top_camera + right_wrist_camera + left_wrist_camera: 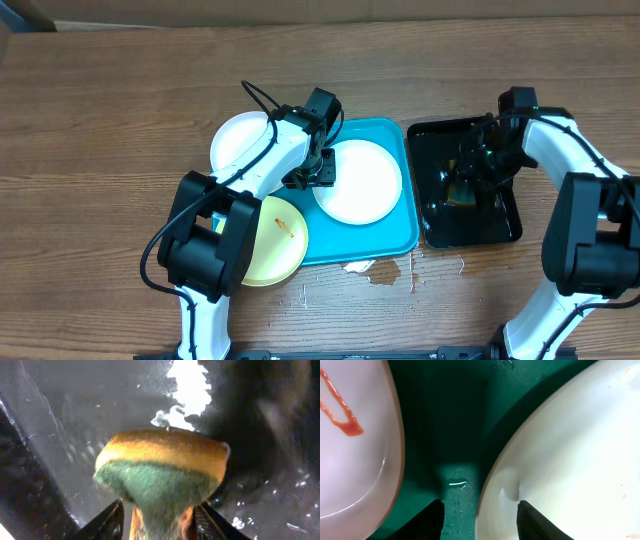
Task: Clean dirty plates on tray and stack at the side
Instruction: 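Return sponge to the black tray and release it with right gripper, then lift the white plate with left gripper and carry it left off the tray, then lower the white plate onto the table at left and release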
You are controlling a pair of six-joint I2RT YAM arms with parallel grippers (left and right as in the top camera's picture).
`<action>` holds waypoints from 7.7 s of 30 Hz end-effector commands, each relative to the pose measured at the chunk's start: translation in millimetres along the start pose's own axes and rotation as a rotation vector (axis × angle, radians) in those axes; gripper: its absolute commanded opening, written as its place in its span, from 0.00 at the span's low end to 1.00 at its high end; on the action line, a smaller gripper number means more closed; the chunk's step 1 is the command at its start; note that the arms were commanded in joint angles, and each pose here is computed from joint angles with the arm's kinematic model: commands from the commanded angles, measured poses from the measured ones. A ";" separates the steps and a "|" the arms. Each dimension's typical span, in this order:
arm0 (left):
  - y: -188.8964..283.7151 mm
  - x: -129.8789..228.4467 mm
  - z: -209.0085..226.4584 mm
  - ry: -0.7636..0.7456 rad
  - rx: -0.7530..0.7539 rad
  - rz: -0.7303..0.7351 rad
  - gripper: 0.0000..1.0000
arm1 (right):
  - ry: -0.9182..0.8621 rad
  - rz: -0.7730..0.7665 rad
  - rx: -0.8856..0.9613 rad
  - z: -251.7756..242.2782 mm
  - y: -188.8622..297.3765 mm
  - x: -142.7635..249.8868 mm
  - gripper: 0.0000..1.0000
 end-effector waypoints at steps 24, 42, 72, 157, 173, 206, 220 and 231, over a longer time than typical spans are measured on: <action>-6.1 -1.3 0.4 -0.002 -0.010 -0.005 0.23 | 0.021 -0.160 0.033 35.8 122.6 -14.4 1.00; 51.2 -26.8 -5.7 -0.064 0.002 -0.048 0.04 | 0.027 -0.181 0.028 36.9 123.2 -18.0 1.00; 120.5 -40.0 -13.5 -0.098 0.076 -0.088 0.04 | 0.066 -0.386 -0.038 42.3 135.8 -54.1 1.00; 200.4 -85.2 212.5 0.458 0.328 -0.436 0.04 | -0.734 -0.554 -0.083 -182.6 204.2 -49.3 1.00; 120.2 -13.0 353.1 0.809 -0.188 -0.261 0.04 | -0.734 -0.554 -0.083 -182.7 204.1 -49.4 1.00; 76.5 -21.1 353.5 0.658 -0.126 -0.227 1.00 | -0.734 -0.554 -0.083 -182.6 204.2 -49.3 1.00; 105.9 -41.3 277.2 0.313 0.568 -0.348 1.00 | -0.787 -0.548 -0.377 -159.3 212.3 -62.1 1.00; 179.6 -32.1 216.9 0.250 0.349 -0.423 0.96 | -0.665 -0.325 -0.511 -116.7 197.6 -40.2 1.00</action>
Point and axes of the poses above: each gripper's point midway between its finger pads, its own y axis back along the fingers, its own z axis along the line the jaws close on, x = y × z, the point moved 7 cm from there along y, back along the fingers, and after that the axes turned 6 degrees about -y, right-handed, at the moved point
